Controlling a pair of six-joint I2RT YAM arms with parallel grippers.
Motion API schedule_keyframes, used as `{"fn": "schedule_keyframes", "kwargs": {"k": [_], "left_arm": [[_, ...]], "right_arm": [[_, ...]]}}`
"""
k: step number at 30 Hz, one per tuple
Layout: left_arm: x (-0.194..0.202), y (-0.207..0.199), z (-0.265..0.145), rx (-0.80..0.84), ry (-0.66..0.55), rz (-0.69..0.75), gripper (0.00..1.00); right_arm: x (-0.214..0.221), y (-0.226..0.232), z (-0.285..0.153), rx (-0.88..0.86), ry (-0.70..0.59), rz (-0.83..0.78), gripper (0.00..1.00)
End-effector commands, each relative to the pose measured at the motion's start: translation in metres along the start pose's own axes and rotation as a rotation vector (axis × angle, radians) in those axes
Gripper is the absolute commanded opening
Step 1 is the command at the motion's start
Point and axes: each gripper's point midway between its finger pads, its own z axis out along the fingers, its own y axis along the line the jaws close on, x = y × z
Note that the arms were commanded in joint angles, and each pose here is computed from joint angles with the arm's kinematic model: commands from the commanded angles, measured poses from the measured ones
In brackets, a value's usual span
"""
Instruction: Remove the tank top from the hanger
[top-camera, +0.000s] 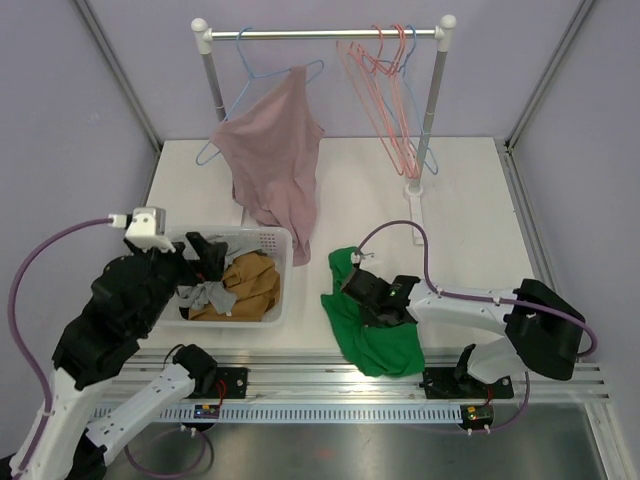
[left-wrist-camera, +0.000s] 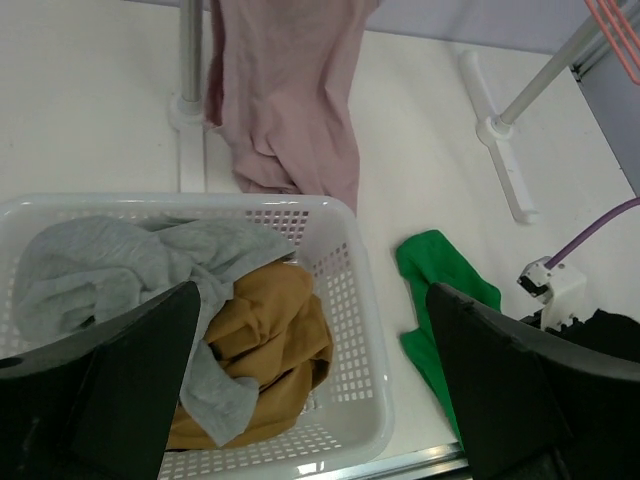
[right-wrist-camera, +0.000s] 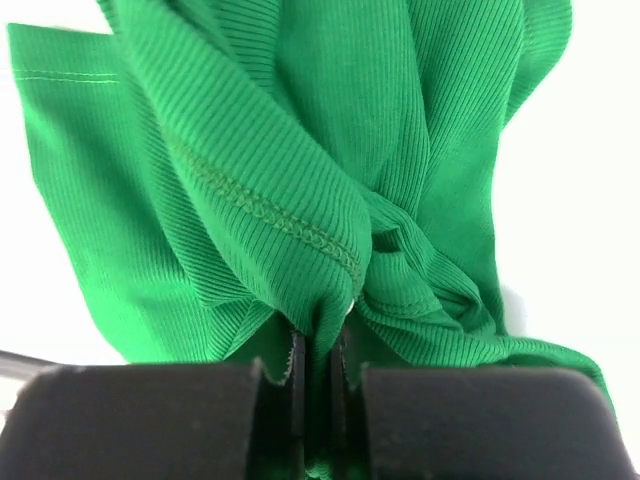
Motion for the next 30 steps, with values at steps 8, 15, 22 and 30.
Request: {"fn": "schedule_keyframes", "kwargs": {"k": [8,15,22,30], "left_arm": [[-0.015,0.074,-0.052,-0.203,-0.364,-0.153,0.99],[-0.012,0.095,-0.071,-0.255,-0.454,-0.232,0.99],[-0.010,0.114,-0.085,-0.346,-0.510,-0.274,0.99],[-0.009,0.121,-0.092,-0.377,-0.542,-0.294,0.99]], "right_arm": [[-0.149,0.066,-0.158,-0.368,-0.475,-0.002,0.00],[-0.214,0.140,-0.232,-0.639,-0.660,-0.243,0.00],[-0.262,0.219,-0.262,-0.859,-0.798,-0.432,0.00],[-0.267,0.314,-0.192,-1.068,-0.672,-0.552,0.00]]}}
